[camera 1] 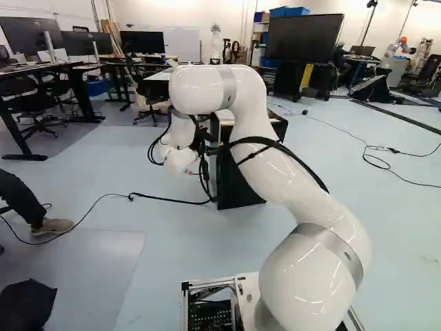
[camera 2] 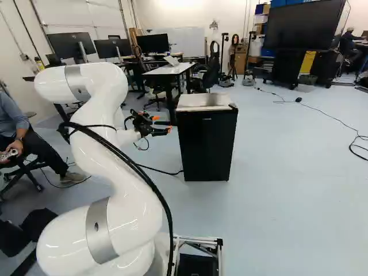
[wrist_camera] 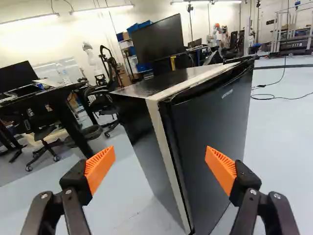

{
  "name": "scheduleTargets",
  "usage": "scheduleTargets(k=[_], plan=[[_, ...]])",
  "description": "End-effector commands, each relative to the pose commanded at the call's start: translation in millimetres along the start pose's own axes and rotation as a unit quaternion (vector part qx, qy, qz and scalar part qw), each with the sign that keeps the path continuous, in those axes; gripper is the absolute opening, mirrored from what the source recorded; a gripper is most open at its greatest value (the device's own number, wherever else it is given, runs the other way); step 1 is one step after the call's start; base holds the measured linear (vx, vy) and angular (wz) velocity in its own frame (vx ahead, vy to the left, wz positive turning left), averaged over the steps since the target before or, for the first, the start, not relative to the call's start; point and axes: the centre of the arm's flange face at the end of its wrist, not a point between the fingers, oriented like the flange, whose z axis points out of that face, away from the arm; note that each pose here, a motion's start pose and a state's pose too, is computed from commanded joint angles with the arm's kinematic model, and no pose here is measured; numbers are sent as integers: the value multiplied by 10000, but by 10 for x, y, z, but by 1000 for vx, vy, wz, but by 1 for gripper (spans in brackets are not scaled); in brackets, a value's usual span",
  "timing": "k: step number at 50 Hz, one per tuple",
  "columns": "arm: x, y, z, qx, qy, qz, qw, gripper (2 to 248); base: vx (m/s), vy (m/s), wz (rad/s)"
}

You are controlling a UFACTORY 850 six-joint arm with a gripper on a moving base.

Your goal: Open the fridge door

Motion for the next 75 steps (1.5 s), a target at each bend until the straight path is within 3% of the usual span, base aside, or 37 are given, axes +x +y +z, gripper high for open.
scheduleTargets(k=[41,54,61,75], plan=[[5,2,527,-310,196,240,9990,247,0,0,0],[0,-12,578,-330,218,271,9988,247,0,0,0],[0,-12,581,-336,213,70,9992,247,0,0,0],[0,-13,581,-350,189,-623,9973,247,0,0,0]])
